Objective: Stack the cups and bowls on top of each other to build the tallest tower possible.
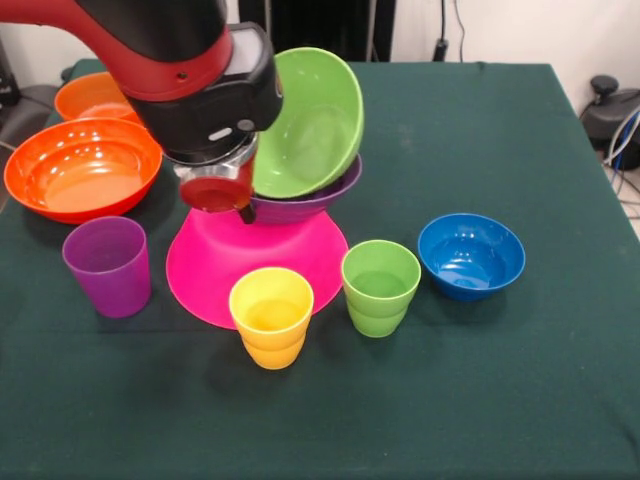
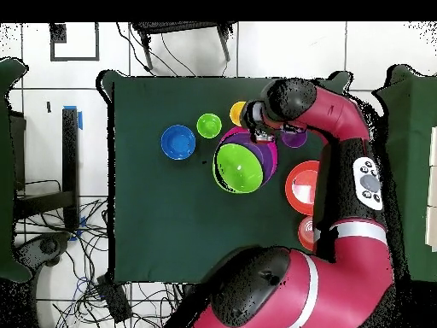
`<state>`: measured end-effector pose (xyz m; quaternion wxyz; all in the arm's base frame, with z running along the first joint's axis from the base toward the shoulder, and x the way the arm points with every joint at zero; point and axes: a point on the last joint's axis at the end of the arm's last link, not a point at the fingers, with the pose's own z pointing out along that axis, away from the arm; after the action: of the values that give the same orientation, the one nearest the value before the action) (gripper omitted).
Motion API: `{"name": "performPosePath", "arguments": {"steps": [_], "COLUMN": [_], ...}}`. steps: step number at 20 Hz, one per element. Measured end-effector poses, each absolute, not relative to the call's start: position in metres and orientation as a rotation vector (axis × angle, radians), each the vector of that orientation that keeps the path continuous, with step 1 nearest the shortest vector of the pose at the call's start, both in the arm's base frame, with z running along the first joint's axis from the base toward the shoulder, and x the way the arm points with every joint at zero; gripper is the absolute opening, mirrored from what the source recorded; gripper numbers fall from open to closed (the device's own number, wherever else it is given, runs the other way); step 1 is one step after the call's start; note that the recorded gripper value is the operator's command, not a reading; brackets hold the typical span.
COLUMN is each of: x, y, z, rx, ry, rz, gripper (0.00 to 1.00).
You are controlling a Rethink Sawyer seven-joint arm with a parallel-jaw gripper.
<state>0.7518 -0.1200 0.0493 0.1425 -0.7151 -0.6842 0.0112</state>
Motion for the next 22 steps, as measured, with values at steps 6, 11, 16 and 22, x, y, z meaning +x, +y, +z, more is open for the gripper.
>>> {"name": "performPosePath", "arguments": {"steps": [6, 11, 16, 22], "x": [0.751, 0.752, 0.757, 0.768], "y": [-0.126, -0.126, -0.127, -0.134], "z": [0.051, 0.05, 0.044, 0.037], "rx": [-2.072, -2.071, -2.076, -2.088], "ry": [-1.969, -1.971, -1.973, -1.966], "rz": [0.032, 0.031, 0.024, 0.015], "gripper": [0.0, 0.0, 0.0, 0.0]}}
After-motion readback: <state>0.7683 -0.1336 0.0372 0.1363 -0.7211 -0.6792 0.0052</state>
